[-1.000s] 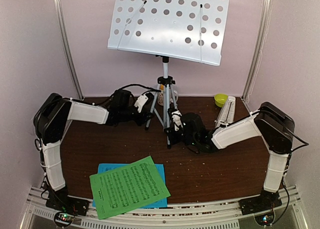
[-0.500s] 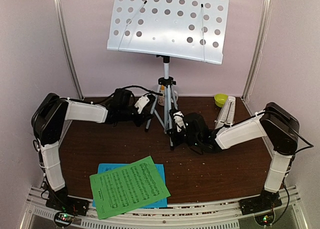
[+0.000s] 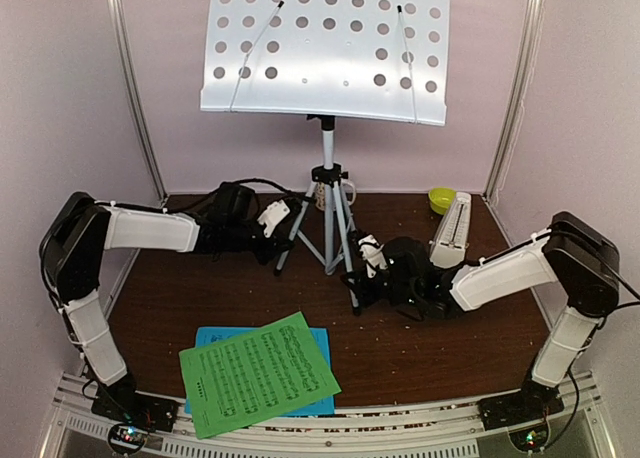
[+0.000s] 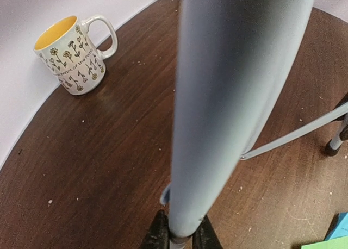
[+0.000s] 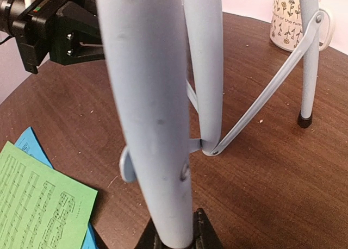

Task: Set up the instrument practice props

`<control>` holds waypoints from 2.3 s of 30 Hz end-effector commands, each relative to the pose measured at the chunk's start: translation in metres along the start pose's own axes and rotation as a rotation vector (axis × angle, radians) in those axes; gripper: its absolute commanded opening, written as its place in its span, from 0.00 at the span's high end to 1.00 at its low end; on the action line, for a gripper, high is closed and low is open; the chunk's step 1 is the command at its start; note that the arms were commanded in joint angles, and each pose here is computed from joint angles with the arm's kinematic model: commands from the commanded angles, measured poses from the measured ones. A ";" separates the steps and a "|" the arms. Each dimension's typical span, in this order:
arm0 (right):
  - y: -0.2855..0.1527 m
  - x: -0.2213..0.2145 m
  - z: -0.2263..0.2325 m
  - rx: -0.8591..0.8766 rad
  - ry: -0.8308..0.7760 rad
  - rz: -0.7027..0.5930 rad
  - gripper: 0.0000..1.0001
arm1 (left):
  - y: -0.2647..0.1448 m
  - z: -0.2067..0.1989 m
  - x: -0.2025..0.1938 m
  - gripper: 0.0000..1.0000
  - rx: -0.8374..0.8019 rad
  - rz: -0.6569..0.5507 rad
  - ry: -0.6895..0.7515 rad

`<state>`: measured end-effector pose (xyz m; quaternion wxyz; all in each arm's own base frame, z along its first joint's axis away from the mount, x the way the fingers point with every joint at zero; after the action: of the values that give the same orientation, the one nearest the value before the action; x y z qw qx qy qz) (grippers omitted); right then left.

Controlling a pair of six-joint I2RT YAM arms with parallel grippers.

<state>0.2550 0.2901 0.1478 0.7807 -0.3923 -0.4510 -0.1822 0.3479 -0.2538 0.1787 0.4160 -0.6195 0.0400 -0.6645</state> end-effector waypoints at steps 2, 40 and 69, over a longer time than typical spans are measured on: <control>-0.013 -0.032 -0.022 -0.080 0.184 0.108 1.00 | -0.017 0.014 -0.033 1.00 0.103 0.119 -0.103; 0.001 -0.044 -0.052 -0.113 0.275 0.216 1.00 | -0.012 0.031 -0.041 1.00 0.133 0.116 -0.095; 0.016 -0.040 -0.068 -0.140 0.303 0.228 1.00 | 0.016 0.056 -0.030 1.00 0.103 0.092 -0.096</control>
<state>0.2994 0.2787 0.1363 0.8153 -0.3715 -0.3974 -0.1983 0.4051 -0.2478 0.1708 0.4431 -0.6029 0.0111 -0.6633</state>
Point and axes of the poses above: each gripper's point midway between its finger pads, its own y axis out along the fingers, its own z axis along the line the jaws close on, x = y × z, the point moved 10 cm from there along -y, back along the fingers, and after that the axes turned 7 degrees about y, right-handed, at the moved point
